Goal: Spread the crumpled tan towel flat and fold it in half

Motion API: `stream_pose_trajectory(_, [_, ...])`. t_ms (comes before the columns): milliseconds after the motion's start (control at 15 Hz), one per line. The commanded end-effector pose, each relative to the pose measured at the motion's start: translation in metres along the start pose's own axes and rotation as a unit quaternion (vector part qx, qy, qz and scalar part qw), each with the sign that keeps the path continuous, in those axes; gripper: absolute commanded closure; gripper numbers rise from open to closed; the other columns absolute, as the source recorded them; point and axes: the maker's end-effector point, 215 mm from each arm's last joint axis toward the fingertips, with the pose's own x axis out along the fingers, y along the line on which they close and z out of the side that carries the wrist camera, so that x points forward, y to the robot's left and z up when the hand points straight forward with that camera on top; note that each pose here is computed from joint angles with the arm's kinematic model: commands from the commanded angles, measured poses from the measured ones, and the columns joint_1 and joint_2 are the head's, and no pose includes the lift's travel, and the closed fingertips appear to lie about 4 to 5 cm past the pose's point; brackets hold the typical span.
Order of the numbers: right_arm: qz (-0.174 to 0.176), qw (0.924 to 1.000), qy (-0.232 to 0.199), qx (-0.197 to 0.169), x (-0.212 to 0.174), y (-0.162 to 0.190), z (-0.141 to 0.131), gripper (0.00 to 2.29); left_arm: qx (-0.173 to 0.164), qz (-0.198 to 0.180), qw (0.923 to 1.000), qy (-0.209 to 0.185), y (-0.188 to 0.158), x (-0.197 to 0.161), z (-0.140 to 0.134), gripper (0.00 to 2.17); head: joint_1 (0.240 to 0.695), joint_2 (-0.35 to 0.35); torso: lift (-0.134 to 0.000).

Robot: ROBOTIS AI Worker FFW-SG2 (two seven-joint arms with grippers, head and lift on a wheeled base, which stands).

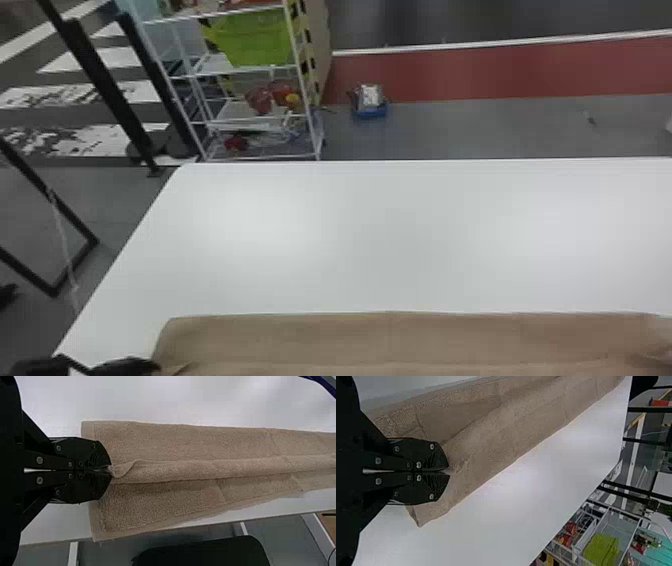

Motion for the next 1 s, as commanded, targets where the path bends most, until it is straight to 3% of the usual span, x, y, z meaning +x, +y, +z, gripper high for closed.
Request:
stream_pose_trajectory(0, [-0.016,0.9999,-0.003,-0.003,-0.014,-0.01,0.003,1.39,0.014,0.015,0.9998,-0.002,0.003,-0.011,0.003,1.44,0.695,0.192,-0.123])
stream_pose_trajectory(400, [0.005,1.0,0.003,-0.002,0.0,0.006,-0.008,1.39,0.014,0.005,0.9998,-0.011,-0.015,-0.007,0.009,1.44,0.695,0.175,-0.123])
stream_pose_trajectory(867, [0.004,1.0,0.002,0.002,0.002,0.005,-0.011,1.39,0.029,-0.001,0.9993,-0.023,-0.024,-0.006,0.019,1.43,0.695,0.166,-0.123])
stream_pose_trajectory(933, [0.004,1.0,0.001,0.003,0.002,0.005,-0.011,1.39,0.031,0.001,0.9993,-0.023,-0.023,-0.008,0.02,1.35,0.695,0.163,-0.123])
